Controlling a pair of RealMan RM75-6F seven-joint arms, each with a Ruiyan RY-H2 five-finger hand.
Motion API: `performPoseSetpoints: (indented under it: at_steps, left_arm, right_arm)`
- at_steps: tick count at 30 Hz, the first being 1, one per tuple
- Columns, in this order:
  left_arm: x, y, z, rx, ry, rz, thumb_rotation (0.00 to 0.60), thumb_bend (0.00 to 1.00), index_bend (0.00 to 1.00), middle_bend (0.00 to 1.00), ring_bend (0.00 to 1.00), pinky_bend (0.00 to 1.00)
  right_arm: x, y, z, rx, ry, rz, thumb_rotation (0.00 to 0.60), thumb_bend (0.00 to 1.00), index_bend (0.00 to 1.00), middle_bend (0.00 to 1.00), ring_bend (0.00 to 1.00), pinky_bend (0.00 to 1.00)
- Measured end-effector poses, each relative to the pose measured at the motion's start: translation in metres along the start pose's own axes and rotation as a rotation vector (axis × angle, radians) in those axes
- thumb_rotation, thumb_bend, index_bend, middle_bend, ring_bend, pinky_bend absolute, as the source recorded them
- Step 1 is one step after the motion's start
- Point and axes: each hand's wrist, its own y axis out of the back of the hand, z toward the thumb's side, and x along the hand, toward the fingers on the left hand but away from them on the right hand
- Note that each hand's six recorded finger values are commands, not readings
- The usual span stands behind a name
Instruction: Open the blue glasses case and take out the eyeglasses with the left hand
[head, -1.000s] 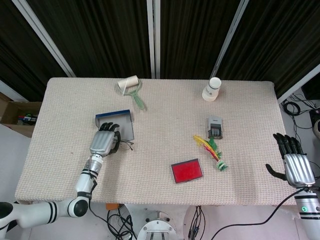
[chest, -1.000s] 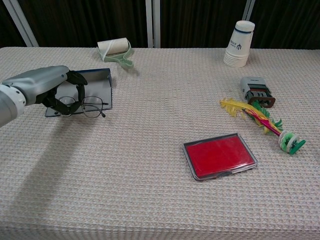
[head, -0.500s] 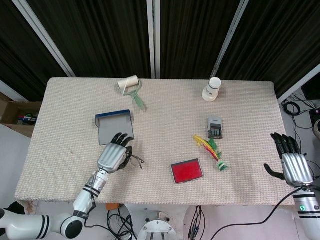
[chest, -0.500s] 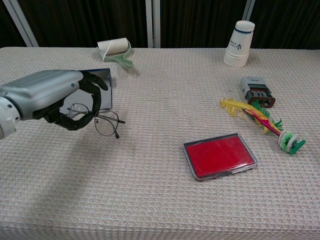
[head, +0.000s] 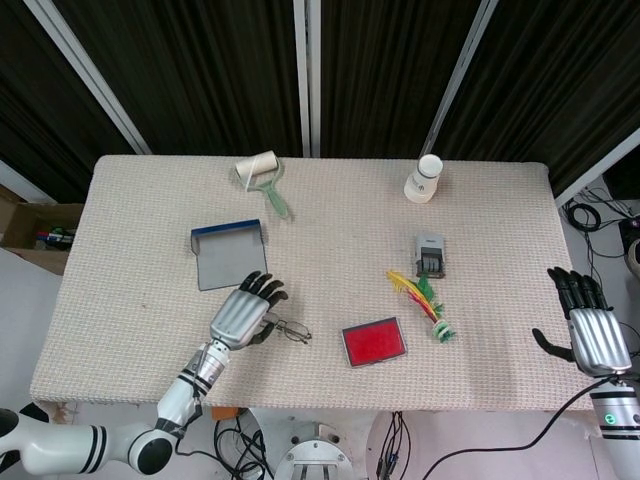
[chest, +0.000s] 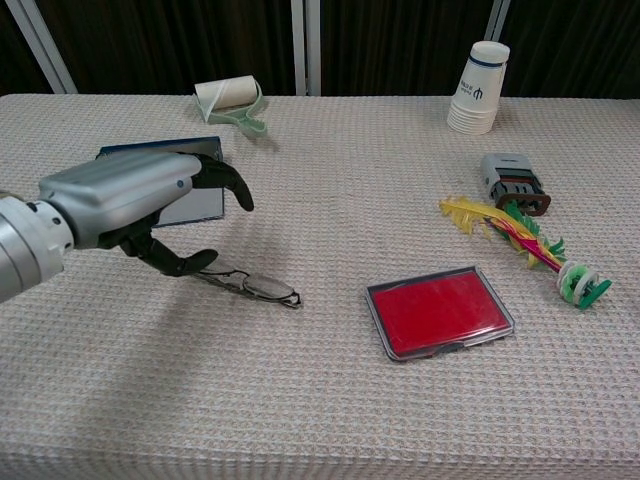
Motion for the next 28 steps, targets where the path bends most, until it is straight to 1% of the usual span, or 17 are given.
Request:
performPoseSetpoints:
  at_steps: [3,6,7,8,12,13,16,19,22,25,28]
  left_arm:
    - [-0.003,0.014,-0.016,0.008,0.039,0.053,0.6,0.35,0.25,0.15,0.07,0.09]
    - [-0.009,0.031,-0.043,0.024,0.113,0.116,0.6,0.34,0.25,0.15,0.07,0.09]
    - [-0.012,0.038,-0.056,0.037,0.149,0.139,0.6,0.34,0.26,0.15,0.07,0.09]
    - [-0.015,0.043,-0.066,0.049,0.173,0.15,0.6,0.34,0.26,0.15,0.07,0.09]
    - [-0.033,0.059,-0.114,0.095,0.272,0.141,0.6,0.34,0.26,0.15,0.07,0.1]
    - [-0.042,0.064,-0.13,0.099,0.307,0.138,0.6,0.34,0.26,0.15,0.07,0.1]
    - [-0.068,0.075,-0.166,0.087,0.389,0.143,0.6,0.34,0.25,0.15,0.07,0.1]
    - [-0.097,0.08,-0.19,0.054,0.447,0.17,0.6,0.33,0.25,0.15,0.07,0.1]
    - [-0.126,0.085,-0.203,0.03,0.48,0.228,0.6,0.33,0.25,0.15,0.07,0.09]
    - [-0.157,0.087,-0.209,0.022,0.499,0.287,0.6,0.33,0.25,0.15,0.07,0.09]
    - [-0.184,0.083,-0.209,0.036,0.512,0.309,0.6,0.33,0.25,0.15,0.07,0.09]
  right_arm:
    - [-0.001,0.001,0.0,0.001,0.003,-0.001,0.6,0.18,0.04,0.08,0.0,0.06]
    - [-0.002,0.002,0.001,-0.001,0.005,-0.002,0.6,0.18,0.04,0.08,0.0,0.06]
    - [-0.002,0.002,0.001,-0.002,0.006,-0.002,0.6,0.18,0.04,0.08,0.0,0.06]
    - [-0.002,0.002,0.001,-0.004,0.007,-0.001,0.6,0.18,0.04,0.08,0.0,0.06]
    - [-0.004,0.001,0.001,-0.011,0.01,0.008,0.6,0.18,0.04,0.08,0.0,0.06]
    - [-0.005,0.0,0.001,-0.016,0.012,0.01,0.6,0.18,0.04,0.08,0.0,0.06]
    - [-0.008,0.002,0.002,-0.027,0.022,0.009,0.6,0.18,0.04,0.08,0.0,0.06]
    - [-0.011,0.004,0.003,-0.027,0.031,0.002,0.6,0.18,0.04,0.08,0.0,0.06]
    - [-0.013,0.002,0.007,-0.034,0.044,0.005,0.6,0.18,0.04,0.08,0.0,0.06]
    - [-0.015,-0.002,0.011,-0.035,0.055,0.015,0.6,0.18,0.04,0.08,0.0,0.06]
    - [-0.018,-0.004,0.015,-0.032,0.068,0.023,0.6,0.18,0.04,0.08,0.0,0.06]
